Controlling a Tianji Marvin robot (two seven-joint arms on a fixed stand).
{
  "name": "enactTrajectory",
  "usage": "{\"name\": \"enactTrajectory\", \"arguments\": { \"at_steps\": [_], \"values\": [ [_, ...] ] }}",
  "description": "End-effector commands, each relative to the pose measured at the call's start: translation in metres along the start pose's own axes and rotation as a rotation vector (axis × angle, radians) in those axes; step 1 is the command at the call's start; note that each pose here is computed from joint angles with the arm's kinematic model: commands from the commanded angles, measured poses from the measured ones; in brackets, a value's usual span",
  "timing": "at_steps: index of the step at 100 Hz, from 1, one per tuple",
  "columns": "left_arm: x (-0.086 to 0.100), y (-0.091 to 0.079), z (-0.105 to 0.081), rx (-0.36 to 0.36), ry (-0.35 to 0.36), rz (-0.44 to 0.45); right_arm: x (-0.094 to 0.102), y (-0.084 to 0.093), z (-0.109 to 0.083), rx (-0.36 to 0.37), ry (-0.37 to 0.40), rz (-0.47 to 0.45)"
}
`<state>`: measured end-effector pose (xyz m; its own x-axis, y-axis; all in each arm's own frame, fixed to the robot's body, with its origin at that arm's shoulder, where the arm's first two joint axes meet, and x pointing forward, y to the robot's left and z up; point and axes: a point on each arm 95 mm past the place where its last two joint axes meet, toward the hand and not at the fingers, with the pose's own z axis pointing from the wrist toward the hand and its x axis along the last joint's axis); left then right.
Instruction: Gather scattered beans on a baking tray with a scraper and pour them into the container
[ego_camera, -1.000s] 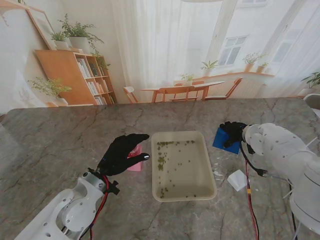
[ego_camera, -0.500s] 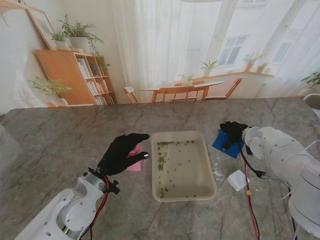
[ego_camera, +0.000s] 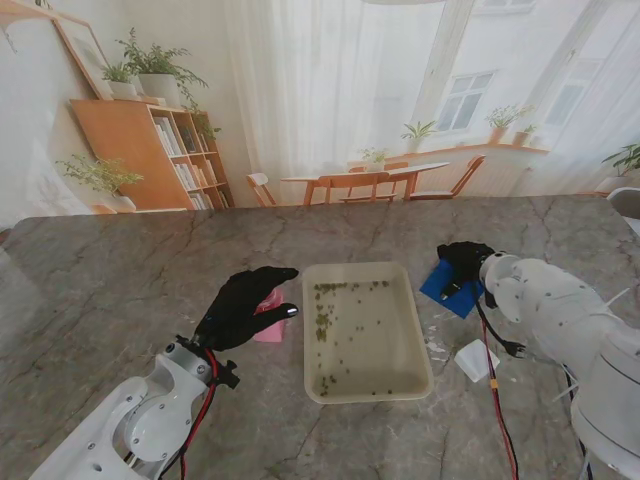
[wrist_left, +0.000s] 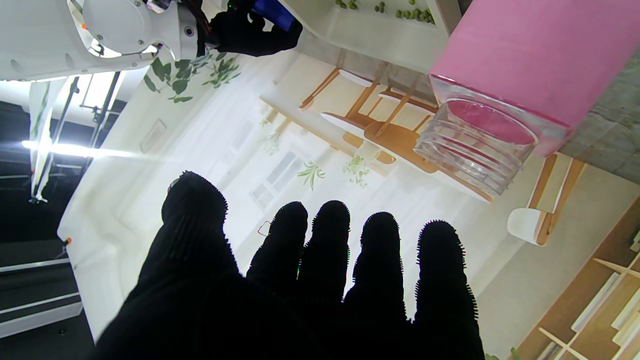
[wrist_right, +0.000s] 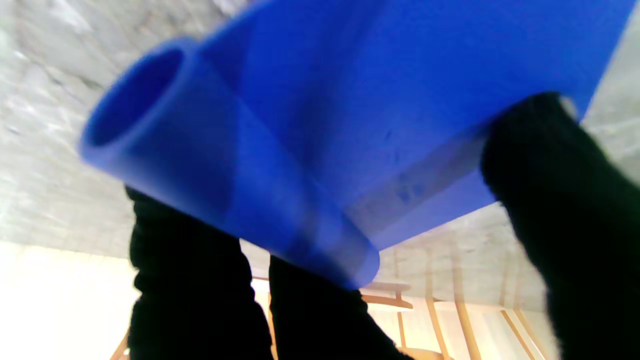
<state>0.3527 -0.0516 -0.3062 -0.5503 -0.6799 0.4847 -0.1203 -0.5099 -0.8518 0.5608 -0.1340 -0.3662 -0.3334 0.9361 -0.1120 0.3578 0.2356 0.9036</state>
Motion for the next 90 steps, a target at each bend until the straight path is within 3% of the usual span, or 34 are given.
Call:
{"name": "enactTrajectory", "arguments": {
  "at_steps": [1,38,90],
  "values": [
    [0.002,0.002,-0.001,0.003,0.000,-0.007,0.029,-0.057,-0.004,0.145,0.051,-0.005],
    [0.001,0.000,-0.003,0.008,-0.004,-0.002,0.034,-0.030,0.003,0.028,0.026,0.041],
    [0.002,-0.002,-0.010,0.032,-0.009,0.004,0.044,0.020,-0.008,-0.094,0.056,0.017]
  ]
}}
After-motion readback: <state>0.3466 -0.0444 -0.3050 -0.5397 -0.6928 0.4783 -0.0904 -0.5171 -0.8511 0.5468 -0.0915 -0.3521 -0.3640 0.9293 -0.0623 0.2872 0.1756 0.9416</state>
